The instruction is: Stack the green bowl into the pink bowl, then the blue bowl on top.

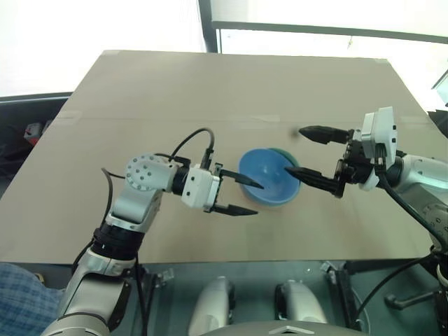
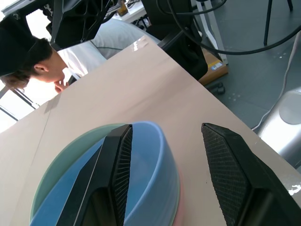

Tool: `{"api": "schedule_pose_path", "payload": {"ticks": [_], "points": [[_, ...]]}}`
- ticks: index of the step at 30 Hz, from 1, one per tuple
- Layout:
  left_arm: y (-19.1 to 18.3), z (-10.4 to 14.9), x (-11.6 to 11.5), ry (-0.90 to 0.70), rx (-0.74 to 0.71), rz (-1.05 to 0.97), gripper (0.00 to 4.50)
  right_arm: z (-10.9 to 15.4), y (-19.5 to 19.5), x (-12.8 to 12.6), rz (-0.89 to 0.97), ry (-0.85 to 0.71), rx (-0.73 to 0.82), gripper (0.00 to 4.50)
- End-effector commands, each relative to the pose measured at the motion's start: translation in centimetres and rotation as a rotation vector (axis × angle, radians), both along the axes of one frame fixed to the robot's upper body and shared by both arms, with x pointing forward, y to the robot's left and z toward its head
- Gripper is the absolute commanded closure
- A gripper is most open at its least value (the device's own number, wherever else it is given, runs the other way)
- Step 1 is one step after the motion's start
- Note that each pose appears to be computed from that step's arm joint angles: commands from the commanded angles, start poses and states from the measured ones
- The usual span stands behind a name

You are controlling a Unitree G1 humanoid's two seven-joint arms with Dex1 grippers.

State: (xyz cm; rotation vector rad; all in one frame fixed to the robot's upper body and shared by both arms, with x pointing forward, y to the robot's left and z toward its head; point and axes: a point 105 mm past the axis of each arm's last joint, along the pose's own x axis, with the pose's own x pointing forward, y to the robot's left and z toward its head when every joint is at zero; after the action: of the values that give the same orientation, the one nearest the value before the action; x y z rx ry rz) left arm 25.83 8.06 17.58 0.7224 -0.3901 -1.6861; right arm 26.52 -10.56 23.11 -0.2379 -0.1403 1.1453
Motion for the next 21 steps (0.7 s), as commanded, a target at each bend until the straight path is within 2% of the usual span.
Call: {"api": "schedule_pose_path", "payload": {"ticks": [1,7,14,16,21], "points": [[1.0,1.1,0.7,0.047,-0.088,0.095,2.03,0.9,-0.1,-0.6,0.002,-0.048,0.003,0.0],[5.0,0.8,1.5,0.327,-0.254,0.385,2.03,-1.1,-1.7,-0.6,-0.039,0.007,-0.03,0.0],[11.2,-1.1,2.2,0.538,-0.29,0.783,2.03,-3.9,-5.9,-0.1,-0.148,0.085,-0.076,0.0],[11.9,-2.1,1.8,0.549,-0.254,0.836,2.03,-4.4,-6.8,0.0,-0.173,0.106,-0.071,0.0],[12.8,-2.7,1.1,0.532,-0.275,0.901,2.03,-5.7,-9.3,-0.4,-0.193,0.148,-0.085,0.0]]}}
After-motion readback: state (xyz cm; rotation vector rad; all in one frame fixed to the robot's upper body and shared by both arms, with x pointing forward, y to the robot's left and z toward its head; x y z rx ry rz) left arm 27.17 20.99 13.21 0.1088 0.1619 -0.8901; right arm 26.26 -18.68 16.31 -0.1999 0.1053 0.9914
